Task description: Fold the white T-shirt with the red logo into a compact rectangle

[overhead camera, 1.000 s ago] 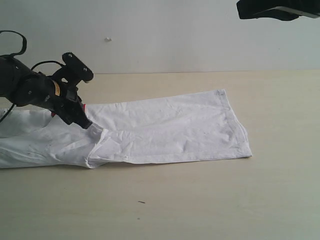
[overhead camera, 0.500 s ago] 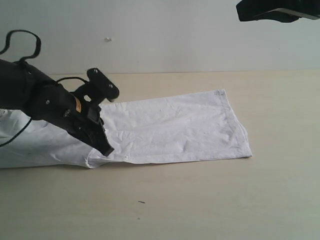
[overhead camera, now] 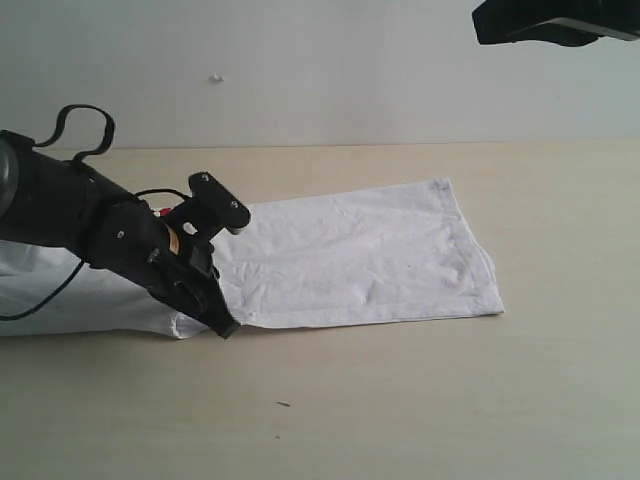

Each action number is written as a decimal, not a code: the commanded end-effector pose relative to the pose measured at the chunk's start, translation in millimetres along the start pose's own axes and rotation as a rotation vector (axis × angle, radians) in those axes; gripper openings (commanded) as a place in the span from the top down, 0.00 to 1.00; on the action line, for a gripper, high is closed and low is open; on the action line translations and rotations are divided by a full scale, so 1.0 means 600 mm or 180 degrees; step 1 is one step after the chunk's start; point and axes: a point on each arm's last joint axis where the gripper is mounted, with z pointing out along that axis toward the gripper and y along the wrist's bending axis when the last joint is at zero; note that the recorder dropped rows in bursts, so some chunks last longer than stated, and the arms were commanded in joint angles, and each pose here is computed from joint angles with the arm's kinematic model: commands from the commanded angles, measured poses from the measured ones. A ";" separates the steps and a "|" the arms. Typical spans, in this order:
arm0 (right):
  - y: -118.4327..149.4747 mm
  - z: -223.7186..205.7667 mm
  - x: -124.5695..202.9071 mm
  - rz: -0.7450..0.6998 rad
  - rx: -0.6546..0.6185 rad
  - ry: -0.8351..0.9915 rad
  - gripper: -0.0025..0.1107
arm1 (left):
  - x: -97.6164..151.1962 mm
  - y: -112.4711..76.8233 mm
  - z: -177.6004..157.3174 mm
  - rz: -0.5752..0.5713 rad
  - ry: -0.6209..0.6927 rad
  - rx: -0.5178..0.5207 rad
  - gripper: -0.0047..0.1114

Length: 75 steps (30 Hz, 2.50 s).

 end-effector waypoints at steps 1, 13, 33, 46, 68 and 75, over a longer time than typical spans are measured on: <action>0.002 -0.002 0.003 0.0007 -0.0017 0.0028 0.98 | -0.016 0.016 -0.041 -0.0080 -0.0214 -0.0095 0.96; 0.002 -0.002 0.004 0.0001 -0.0023 0.0038 0.98 | 0.081 0.202 -0.133 -0.1947 -0.0082 -0.0684 0.54; 0.002 -0.002 0.004 0.0001 -0.0023 0.0038 0.98 | 0.269 0.354 -0.092 -0.3829 0.0038 -0.0357 0.48; 0.002 -0.002 0.004 0.0001 -0.0023 0.0038 0.98 | 0.303 0.353 -0.036 -0.3873 0.0223 -0.0409 0.48; 0.002 -0.002 0.004 0.0001 -0.0026 0.0044 0.98 | 0.319 0.348 -0.008 -0.4053 0.0256 0.0208 0.48; 0.002 -0.002 0.004 0.0012 -0.0029 0.0041 0.98 | 0.313 0.343 -0.003 -0.4040 0.0163 0.0403 0.58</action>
